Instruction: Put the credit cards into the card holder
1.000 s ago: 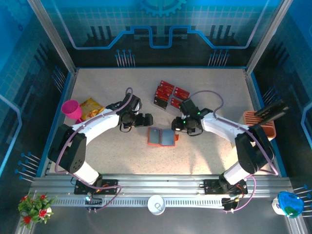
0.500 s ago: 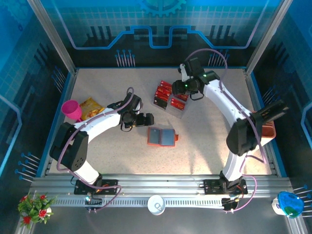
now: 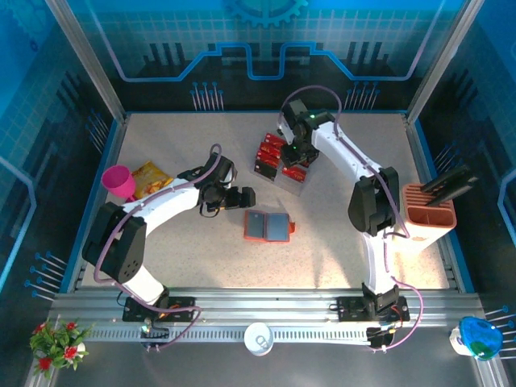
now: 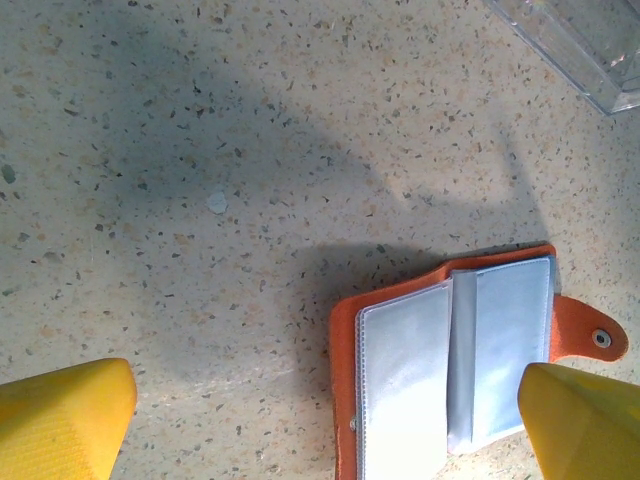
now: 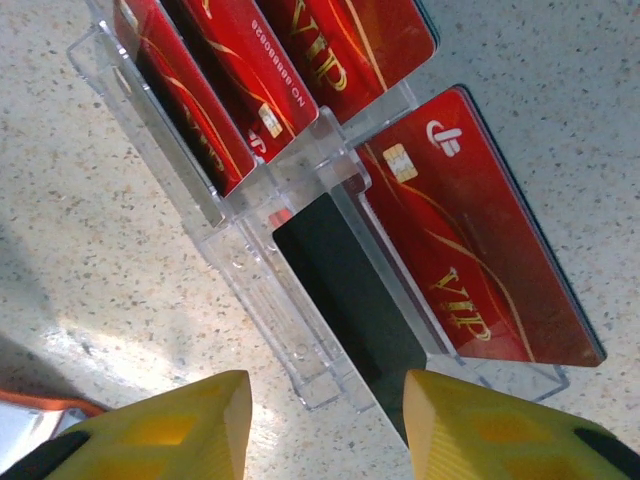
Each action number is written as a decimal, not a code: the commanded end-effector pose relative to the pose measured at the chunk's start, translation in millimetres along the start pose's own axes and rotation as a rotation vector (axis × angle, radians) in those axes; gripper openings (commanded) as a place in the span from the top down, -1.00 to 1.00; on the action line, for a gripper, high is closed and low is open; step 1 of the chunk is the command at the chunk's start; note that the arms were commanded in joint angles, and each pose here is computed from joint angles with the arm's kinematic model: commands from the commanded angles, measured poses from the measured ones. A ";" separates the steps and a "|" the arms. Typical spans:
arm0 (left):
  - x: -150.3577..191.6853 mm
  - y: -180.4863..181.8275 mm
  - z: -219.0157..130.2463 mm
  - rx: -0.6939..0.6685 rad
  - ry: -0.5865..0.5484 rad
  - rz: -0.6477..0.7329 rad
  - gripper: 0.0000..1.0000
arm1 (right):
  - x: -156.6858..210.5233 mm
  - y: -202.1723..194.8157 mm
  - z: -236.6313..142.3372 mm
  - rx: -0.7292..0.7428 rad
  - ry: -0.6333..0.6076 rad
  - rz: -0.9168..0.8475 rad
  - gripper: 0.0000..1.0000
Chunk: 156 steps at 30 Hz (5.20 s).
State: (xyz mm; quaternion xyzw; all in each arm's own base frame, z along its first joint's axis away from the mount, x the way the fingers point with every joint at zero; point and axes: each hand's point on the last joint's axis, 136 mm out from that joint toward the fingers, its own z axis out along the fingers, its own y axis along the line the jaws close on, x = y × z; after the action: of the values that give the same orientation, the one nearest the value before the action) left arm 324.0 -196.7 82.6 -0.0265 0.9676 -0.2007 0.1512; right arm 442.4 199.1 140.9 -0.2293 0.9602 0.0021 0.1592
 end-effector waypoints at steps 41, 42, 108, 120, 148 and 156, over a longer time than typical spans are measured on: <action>5.9 -5.3 1.3 0.026 0.028 0.023 -0.99 | -14.9 10.1 -25.1 0.283 -0.068 -0.360 1.00; 5.8 -5.8 0.8 0.027 0.027 0.025 -0.98 | -16.5 12.9 -31.8 0.284 -0.085 -0.363 1.00; 79.6 50.3 40.0 -0.317 0.207 0.239 -0.99 | 131.4 127.0 31.2 -0.646 -0.452 0.772 1.00; 83.2 53.5 42.8 -0.320 0.217 0.234 -0.98 | 137.8 135.9 41.9 -0.659 -0.413 0.760 1.00; 86.7 56.1 45.0 -0.321 0.221 0.226 -0.99 | 173.3 154.3 60.3 -0.653 -0.212 0.718 1.00; 86.7 55.7 45.3 -0.319 0.222 0.226 -0.98 | 173.8 159.0 62.4 -0.668 -0.154 0.690 1.00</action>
State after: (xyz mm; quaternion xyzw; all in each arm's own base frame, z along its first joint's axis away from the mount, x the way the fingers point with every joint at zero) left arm 272.1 -182.2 13.7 0.0811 0.9913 -0.0477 0.0925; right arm 253.8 267.2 27.7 0.0838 0.9008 0.3904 0.1708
